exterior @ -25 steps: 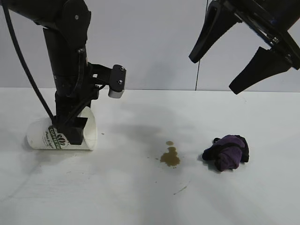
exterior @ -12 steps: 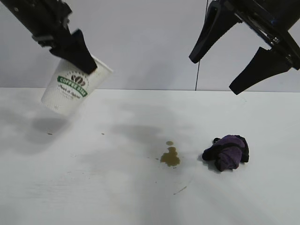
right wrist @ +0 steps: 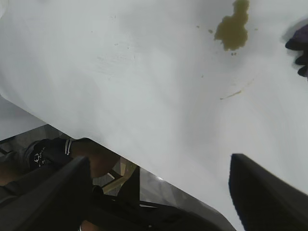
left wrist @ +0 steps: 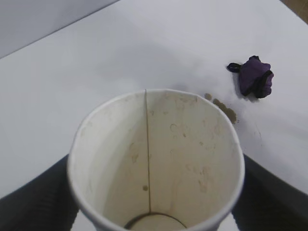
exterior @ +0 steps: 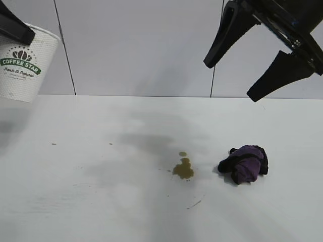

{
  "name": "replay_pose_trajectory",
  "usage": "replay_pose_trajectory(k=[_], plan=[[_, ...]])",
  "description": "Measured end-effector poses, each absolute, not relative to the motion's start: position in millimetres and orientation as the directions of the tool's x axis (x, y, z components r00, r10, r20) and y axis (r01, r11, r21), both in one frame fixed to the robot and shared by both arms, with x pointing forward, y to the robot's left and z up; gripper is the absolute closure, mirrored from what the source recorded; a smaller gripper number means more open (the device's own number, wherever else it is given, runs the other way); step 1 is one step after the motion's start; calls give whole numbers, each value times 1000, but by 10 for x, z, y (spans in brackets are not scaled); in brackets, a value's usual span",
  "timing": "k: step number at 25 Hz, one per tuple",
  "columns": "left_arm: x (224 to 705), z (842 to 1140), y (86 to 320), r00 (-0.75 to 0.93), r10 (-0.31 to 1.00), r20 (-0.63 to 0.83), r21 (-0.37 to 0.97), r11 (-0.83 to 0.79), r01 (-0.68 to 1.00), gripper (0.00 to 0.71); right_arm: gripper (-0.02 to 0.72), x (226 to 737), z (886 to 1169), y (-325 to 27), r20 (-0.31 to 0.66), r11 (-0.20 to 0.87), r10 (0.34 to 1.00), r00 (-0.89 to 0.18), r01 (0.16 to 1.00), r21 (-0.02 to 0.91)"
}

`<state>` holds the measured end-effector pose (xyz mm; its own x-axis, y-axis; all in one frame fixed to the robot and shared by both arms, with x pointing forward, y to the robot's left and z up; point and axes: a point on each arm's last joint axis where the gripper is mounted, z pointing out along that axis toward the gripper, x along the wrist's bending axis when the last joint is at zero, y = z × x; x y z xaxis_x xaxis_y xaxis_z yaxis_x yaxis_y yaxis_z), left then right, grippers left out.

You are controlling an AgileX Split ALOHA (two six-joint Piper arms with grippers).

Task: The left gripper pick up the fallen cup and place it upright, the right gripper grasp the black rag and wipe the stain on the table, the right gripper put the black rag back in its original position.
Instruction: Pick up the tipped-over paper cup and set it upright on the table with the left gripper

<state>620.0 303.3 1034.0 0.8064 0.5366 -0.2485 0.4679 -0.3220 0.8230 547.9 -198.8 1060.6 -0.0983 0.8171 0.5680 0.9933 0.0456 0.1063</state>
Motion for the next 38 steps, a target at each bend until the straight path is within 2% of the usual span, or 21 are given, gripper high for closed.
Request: replay_pose_trajectory(k=[7, 13, 17, 26, 30, 38], plan=[[6082, 10074, 2934, 852, 509, -122, 955, -173, 240, 152, 156, 5479, 10606, -1988, 568, 46, 817, -98, 993, 106], [5884, 9761, 2894, 835, 544, -81, 972, -142, 186, 152, 156, 5479, 10606, -1988, 568, 46, 817, -98, 993, 106], [5755, 9557, 2839, 838, 545, -9, 963, -220, 153, 152, 156, 5481, 10606, -1988, 568, 45, 817, -98, 993, 108], [5716, 9194, 2454, 882, 450, 139, 891, -446, 87, 152, 156, 5507, 10608, -1989, 565, 28, 819, -98, 991, 131], [5739, 9062, 2455, 879, 439, 185, 853, -515, 78, 153, 156, 5508, 10608, -1989, 565, 27, 819, -98, 991, 132], [5746, 9056, 2458, 874, 458, 165, 858, -503, 102, 147, 156, 5508, 10608, -1989, 565, 27, 819, -98, 991, 132]])
